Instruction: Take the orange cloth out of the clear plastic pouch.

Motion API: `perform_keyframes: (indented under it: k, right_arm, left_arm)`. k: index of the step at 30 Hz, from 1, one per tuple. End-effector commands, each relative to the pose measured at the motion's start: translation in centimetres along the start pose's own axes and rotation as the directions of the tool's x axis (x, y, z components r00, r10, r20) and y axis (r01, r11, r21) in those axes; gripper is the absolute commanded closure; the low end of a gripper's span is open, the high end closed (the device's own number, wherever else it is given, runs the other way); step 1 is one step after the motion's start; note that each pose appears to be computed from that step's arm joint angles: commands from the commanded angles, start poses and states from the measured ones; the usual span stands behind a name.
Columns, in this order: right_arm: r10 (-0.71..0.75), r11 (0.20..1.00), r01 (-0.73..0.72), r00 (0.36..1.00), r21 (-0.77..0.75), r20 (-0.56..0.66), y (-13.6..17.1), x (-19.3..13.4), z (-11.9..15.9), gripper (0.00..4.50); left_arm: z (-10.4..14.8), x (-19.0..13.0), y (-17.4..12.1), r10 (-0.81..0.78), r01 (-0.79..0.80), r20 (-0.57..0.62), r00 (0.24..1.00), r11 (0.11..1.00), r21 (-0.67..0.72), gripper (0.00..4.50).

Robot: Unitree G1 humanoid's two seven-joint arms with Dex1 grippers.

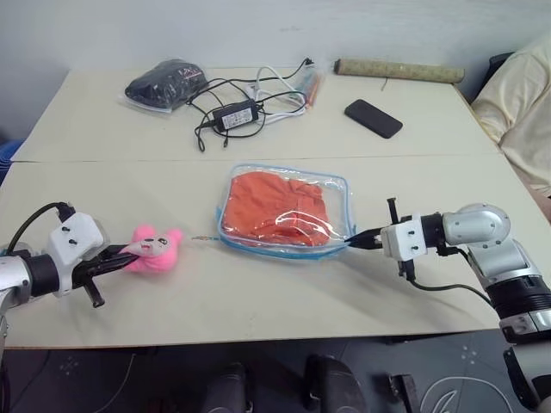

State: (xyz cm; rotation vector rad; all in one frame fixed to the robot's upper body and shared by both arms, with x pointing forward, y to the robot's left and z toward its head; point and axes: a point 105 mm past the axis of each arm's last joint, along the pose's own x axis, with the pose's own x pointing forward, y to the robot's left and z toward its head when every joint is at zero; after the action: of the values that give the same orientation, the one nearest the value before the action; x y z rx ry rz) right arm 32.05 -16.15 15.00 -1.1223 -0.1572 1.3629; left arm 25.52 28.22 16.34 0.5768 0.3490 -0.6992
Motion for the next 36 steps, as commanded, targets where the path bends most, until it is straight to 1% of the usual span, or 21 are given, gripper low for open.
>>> perform_keyframes:
  k: [1, 4, 6, 7, 12, 16, 18, 19, 22, 24, 25, 27, 29, 30, 33, 36]
  right_arm:
    - [-0.041, 0.999, 0.041, 0.999, 0.003, 0.016, -0.8, -0.4, 0.2, 4.50]
    - [-0.034, 0.998, 0.032, 0.999, 0.049, 0.024, -0.8, -0.4, 0.1, 4.50]
    - [-0.031, 0.995, 0.028, 0.999, 0.099, 0.032, -0.6, -0.5, 0.0, 4.05]
    - [-0.036, 0.993, 0.032, 0.999, 0.111, 0.037, -0.6, -0.5, 0.0, 3.84]
    - [-0.043, 0.988, 0.034, 0.998, 0.151, 0.053, -0.3, -1.1, 0.7, 2.16]
    - [-0.065, 0.979, 0.057, 0.997, 0.194, 0.032, 0.2, -2.4, 0.9, 0.80]
    - [-0.089, 0.967, 0.084, 0.996, 0.242, 0.011, 0.2, -3.4, 1.0, 0.04]
    - [-0.102, 0.958, 0.099, 0.995, 0.270, -0.003, 0.2, -4.2, 1.0, 0.01]
    - [-0.136, 0.894, 0.133, 0.990, 0.427, -0.023, 0.3, -6.3, 1.5, 0.01]
    - [-0.139, 0.852, 0.114, 0.990, 0.510, 0.009, 0.5, -6.7, 2.6, 0.01]
    - [-0.140, 0.836, 0.099, 0.989, 0.540, 0.037, 0.6, -6.7, 3.4, 0.01]
    - [-0.142, 0.804, 0.058, 0.985, 0.592, 0.095, 0.8, -6.3, 5.0, 0.01]
    - [-0.146, 0.783, 0.023, 0.978, 0.621, 0.148, 0.8, -5.8, 6.4, 0.01]
    - [-0.154, 0.774, 0.015, 0.974, 0.633, 0.165, 0.7, -5.5, 6.9, 0.01]
    - [-0.188, 0.757, 0.013, 0.962, 0.653, 0.199, 0.5, -4.8, 8.2, 0.01]
    - [-0.221, 0.742, 0.023, 0.952, 0.670, 0.213, 0.2, -4.4, 9.0, 0.01]
  left_arm:
    - [0.8, -0.6, 0.6, 0.049, -0.049, 0.023, 0.999, 0.999, 0.011, 4.48]
    - [0.6, -0.4, 0.1, 0.020, -0.019, 0.031, 0.999, 1.000, -0.020, 4.48]
    - [0.6, -0.1, -0.4, -0.006, 0.009, 0.045, 0.999, 0.999, -0.053, 3.80]
    - [0.6, 0.0, -0.6, -0.014, 0.017, 0.051, 0.999, 0.998, -0.063, 3.57]
    - [0.3, 0.6, -1.4, -0.041, 0.047, 0.067, 0.997, 0.994, -0.101, 1.95]
    - [0.2, -0.3, -1.5, -0.051, 0.059, 0.069, 0.996, 0.992, -0.112, 0.74]
    - [0.6, -1.1, -0.7, -0.022, 0.031, 0.077, 0.997, 0.992, -0.121, 0.07]
    - [0.9, -1.7, -0.3, -0.014, 0.025, 0.080, 0.997, 0.991, -0.130, 0.03]
    - [2.6, -3.5, 0.6, -0.036, 0.045, 0.085, 0.996, 0.992, -0.114, 0.03]
    - [5.3, -3.6, 0.3, -0.110, 0.118, 0.123, 0.986, 0.991, -0.061, 0.03]
    - [6.7, -3.2, -0.1, -0.152, 0.154, 0.130, 0.980, 0.988, -0.007, 0.03]
    - [8.5, -1.1, -1.2, -0.214, 0.199, 0.102, 0.972, 0.970, 0.141, 0.03]
    - [9.5, 1.6, -2.6, -0.267, 0.238, 0.053, 0.962, 0.920, 0.311, 0.03]
    - [9.7, 2.7, -3.1, -0.284, 0.249, 0.039, 0.958, 0.893, 0.375, 0.03]
    - [10.6, 6.6, -4.2, -0.294, 0.224, 0.054, 0.954, 0.822, 0.523, 0.03]
    - [11.2, 9.4, -5.1, -0.308, 0.196, 0.077, 0.948, 0.759, 0.621, 0.03]
